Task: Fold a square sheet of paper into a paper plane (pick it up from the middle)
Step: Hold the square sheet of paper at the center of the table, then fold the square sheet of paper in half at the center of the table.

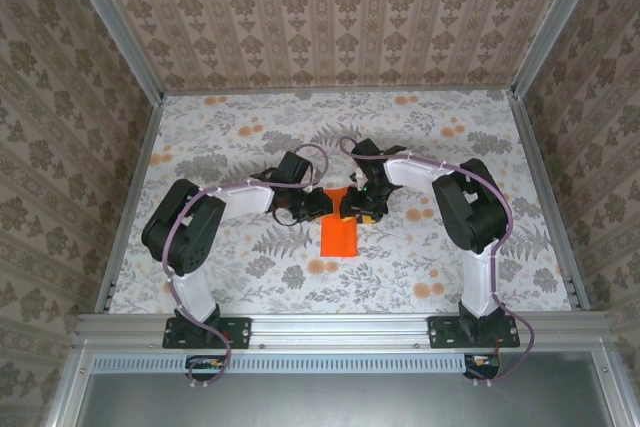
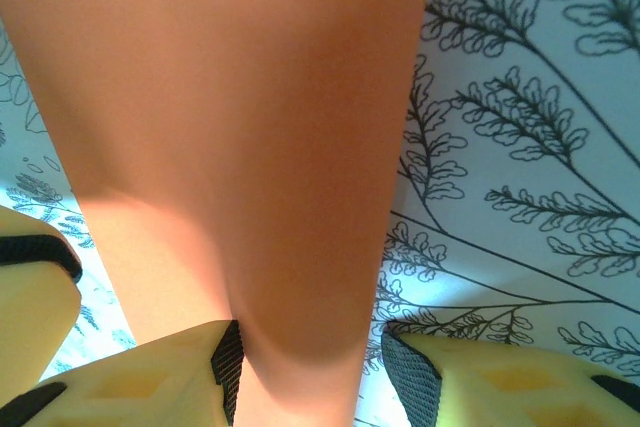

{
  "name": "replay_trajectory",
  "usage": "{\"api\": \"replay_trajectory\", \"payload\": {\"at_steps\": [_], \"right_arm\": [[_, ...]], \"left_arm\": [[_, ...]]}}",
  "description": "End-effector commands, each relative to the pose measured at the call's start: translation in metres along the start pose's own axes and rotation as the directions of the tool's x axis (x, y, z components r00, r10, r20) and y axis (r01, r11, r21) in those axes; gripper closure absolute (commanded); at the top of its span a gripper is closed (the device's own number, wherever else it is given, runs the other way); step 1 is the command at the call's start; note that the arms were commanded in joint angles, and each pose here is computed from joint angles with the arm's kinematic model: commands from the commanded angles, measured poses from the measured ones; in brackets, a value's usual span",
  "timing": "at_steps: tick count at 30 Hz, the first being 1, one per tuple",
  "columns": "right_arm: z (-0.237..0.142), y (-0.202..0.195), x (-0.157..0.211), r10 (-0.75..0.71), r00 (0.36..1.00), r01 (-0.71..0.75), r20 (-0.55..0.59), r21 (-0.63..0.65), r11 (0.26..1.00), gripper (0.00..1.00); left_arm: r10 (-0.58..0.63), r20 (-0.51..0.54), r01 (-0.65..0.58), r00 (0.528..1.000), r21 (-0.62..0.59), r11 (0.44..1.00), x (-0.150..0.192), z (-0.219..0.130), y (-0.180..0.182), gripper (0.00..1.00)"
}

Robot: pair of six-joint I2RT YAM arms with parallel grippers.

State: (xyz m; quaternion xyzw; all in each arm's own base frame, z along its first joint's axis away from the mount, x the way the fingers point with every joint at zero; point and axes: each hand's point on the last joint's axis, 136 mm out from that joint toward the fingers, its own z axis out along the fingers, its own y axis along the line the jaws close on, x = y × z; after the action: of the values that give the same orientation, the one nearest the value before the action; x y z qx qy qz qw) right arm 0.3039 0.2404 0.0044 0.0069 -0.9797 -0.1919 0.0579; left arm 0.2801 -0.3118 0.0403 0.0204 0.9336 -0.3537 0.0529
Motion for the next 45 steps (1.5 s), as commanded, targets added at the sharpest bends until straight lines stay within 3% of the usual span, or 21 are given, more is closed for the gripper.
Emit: {"api": "replay_trajectory", "payload": {"at_steps": [1,17,23,28,31,34,38,40,45], "right_arm": [[0.071,-0.101,0.033,0.075,0.99,-0.028,-0.12,0.352,0.936,0.48],[0.064,-0.095,0.034,0.061,0.992,-0.02,-0.108,0.343,0.939,0.48],[0.004,-0.045,0.011,-0.006,0.998,-0.005,0.06,0.174,0.985,0.47],[-0.063,-0.004,-0.001,-0.049,0.966,0.04,0.253,0.044,0.998,0.33],[-0.08,0.01,0.0,-0.056,0.953,0.063,0.297,-0.014,0.998,0.33],[-0.075,0.027,0.005,-0.047,0.96,0.078,0.274,-0.103,0.992,0.43],[-0.063,0.05,-0.001,-0.014,0.961,0.068,0.275,-0.188,0.98,0.81],[-0.058,0.057,-0.005,0.016,0.961,0.046,0.276,-0.217,0.975,0.93],[-0.035,0.055,-0.011,0.066,0.97,-0.019,0.233,-0.197,0.98,1.0]], "left_arm": [[0.003,-0.026,-0.003,1.0,-0.002,1.0,0.001,0.006,-0.002,0.85],[-0.099,-0.124,0.07,0.987,-0.215,0.974,0.03,0.02,0.054,1.0],[-0.113,-0.138,0.074,0.984,-0.257,0.964,0.036,0.021,0.065,1.0],[-0.126,-0.147,0.079,0.981,-0.288,0.954,0.041,0.022,0.074,1.0],[-0.135,-0.149,0.086,0.98,-0.295,0.952,0.043,0.023,0.077,1.0],[-0.142,-0.15,0.09,0.978,-0.306,0.948,0.044,0.023,0.08,1.0],[-0.153,-0.154,0.096,0.976,-0.323,0.941,0.047,0.022,0.083,1.0],[-0.159,-0.162,0.096,0.974,-0.34,0.936,0.049,0.021,0.084,1.0],[-0.159,-0.171,0.09,0.972,-0.355,0.931,0.051,0.021,0.084,1.0]]}}
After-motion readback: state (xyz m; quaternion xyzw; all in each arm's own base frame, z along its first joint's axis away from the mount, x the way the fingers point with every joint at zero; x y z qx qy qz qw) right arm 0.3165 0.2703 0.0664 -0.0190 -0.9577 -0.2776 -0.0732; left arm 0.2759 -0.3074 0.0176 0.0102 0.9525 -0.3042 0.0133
